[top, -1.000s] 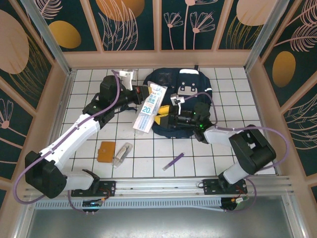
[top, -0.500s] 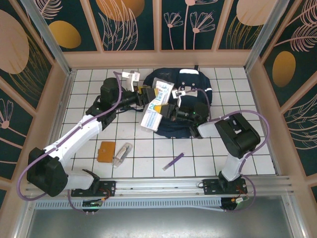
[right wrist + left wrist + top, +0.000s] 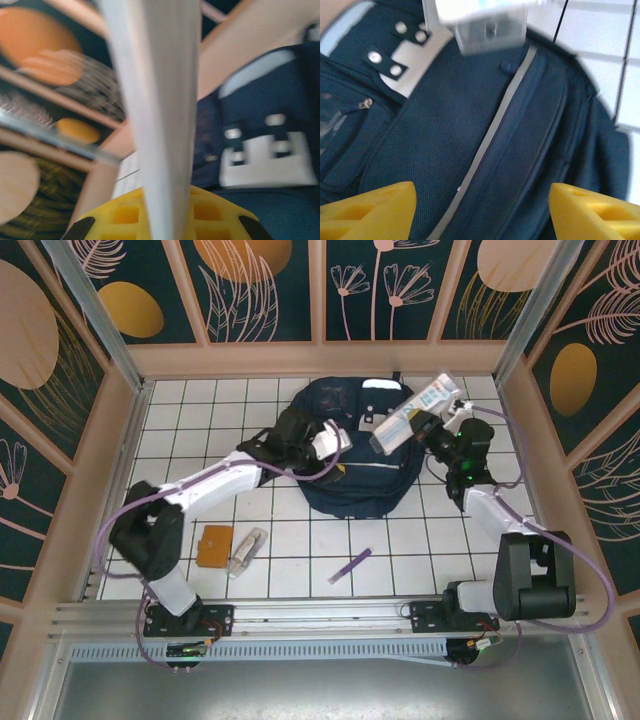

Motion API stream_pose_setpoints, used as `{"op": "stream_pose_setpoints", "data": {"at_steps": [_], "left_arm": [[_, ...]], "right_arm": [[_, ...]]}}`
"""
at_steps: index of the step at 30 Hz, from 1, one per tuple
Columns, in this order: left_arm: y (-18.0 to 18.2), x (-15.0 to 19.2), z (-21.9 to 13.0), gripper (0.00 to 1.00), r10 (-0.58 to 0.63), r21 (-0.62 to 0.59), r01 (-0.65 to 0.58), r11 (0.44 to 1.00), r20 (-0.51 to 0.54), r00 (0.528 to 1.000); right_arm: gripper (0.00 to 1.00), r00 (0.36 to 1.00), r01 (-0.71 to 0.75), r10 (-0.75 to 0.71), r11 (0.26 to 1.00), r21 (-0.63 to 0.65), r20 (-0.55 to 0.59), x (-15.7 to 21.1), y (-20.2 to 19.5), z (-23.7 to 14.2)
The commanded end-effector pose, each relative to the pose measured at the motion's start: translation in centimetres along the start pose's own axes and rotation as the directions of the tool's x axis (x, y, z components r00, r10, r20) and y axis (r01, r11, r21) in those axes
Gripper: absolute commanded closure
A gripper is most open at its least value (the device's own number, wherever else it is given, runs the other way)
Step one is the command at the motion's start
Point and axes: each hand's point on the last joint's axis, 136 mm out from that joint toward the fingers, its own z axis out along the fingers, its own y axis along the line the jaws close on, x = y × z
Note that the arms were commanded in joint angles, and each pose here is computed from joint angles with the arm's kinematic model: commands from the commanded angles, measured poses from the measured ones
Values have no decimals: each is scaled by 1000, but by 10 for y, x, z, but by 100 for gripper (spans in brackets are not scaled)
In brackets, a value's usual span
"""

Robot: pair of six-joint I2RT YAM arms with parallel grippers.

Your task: Pack books, pencil case, and school supplies into a backpack

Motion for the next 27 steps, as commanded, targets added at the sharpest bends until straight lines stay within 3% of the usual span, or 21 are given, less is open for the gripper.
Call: {"op": "stream_pose_setpoints", "data": {"at_steps": [1,4,8,12,17,27], "left_arm": [[2,27,18,28,220,15,-220,975,-147,964],[12,41,35,26,230,-27,-240,970,-197,953],[51,43,51,27,140,-221,-192,956,-232,963],[20,37,59,25,197,-53,-207,977,-160,967],[-17,51,56,21,262,114,-249,962,-116,958],[-17,59,63,19,328,148,-307,940,-144,934]], "right_arm": [[100,999,-32,36,974,224,-17,-5,-46,-17],[100,999,-48,51,970,237,-9,-9,-52,-28],[100,999,-32,35,973,229,-6,-6,-51,-36],[100,1000,-16,22,972,234,-20,-3,-51,-40],[100,1000,-6,13,974,228,-28,-6,-52,-45],[100,999,-4,13,979,204,-43,-5,-51,-46]]}}
